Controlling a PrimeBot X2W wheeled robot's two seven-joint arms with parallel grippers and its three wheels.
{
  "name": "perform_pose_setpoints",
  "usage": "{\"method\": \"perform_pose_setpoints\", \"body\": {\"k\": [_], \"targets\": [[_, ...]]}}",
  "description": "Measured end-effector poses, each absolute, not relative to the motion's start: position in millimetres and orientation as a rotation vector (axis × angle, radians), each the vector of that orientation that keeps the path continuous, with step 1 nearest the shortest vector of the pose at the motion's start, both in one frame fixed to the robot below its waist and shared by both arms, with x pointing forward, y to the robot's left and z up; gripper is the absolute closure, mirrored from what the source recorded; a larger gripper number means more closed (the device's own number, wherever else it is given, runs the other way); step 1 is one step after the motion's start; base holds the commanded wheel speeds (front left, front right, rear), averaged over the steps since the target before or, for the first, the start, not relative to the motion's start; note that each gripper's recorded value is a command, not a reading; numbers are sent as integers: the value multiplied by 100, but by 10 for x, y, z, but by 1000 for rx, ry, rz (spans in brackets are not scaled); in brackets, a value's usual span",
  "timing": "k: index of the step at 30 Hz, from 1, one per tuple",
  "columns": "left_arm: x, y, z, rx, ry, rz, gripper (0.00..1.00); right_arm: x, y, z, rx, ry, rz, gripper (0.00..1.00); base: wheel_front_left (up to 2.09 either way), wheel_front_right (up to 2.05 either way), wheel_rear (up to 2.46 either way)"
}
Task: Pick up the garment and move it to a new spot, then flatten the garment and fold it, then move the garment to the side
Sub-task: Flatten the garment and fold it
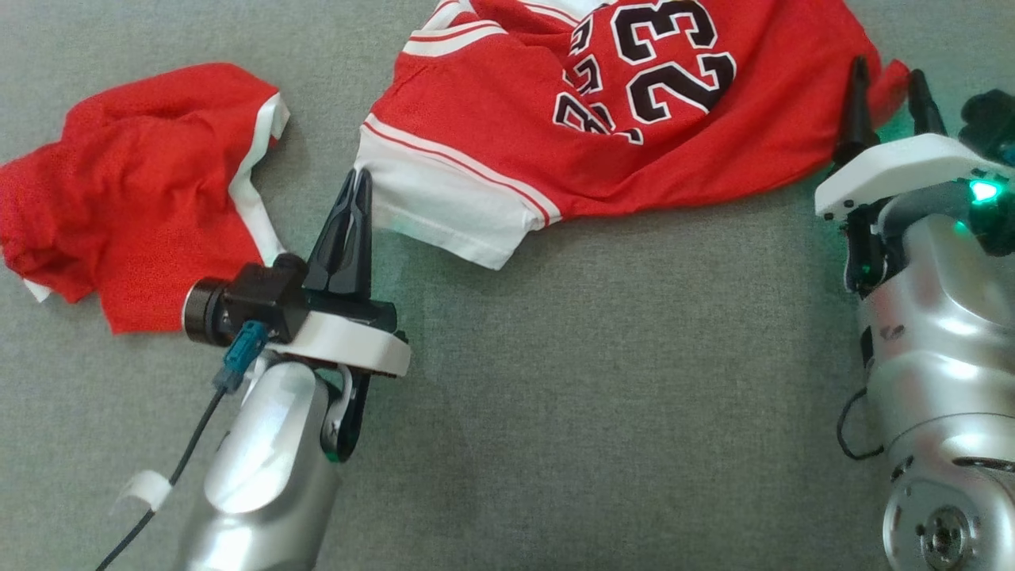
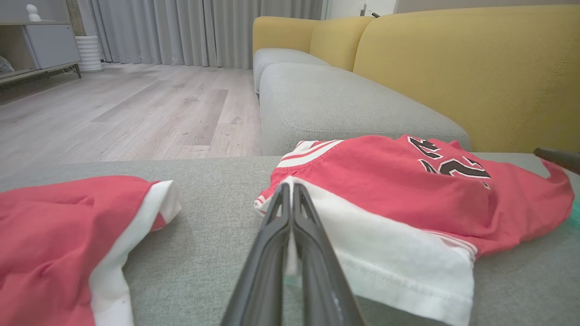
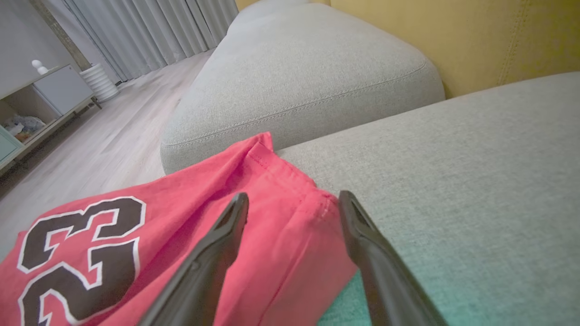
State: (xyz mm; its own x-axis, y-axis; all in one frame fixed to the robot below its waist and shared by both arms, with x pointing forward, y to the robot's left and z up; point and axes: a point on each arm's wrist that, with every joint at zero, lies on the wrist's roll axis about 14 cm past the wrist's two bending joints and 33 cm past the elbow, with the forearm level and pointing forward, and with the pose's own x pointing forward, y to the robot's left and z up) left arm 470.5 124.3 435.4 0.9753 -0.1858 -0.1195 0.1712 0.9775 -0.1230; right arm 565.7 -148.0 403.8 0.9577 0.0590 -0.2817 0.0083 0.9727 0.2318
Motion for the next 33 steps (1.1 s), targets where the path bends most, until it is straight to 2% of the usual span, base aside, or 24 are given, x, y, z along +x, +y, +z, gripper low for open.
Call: {"method": "perform_pose_setpoints", "body": {"k": [18,19,20,21,27,33], "targets": [[4711,1216,4318,-119,140,-186,100,5559,-1702,3812,195,383,-38,0,0,0,0],[4711,1210,4317,-120,140,-188,99,5549,-1702,3798,197,388,-40,27,0,0,0],[4711,1207,4316,-119,140,-189,98,5536,-1698,3779,199,395,-39,91,0,0,0],[4711,1203,4317,-119,140,-190,98,5523,-1694,3765,203,400,-40,100,0,0,0],[4713,1189,4375,-125,128,-192,100,5481,-1686,3839,200,384,-31,100,0,0,0],[4758,1192,4745,-218,35,-186,100,5491,-1794,4270,206,272,-45,100,0,0,0]]}}
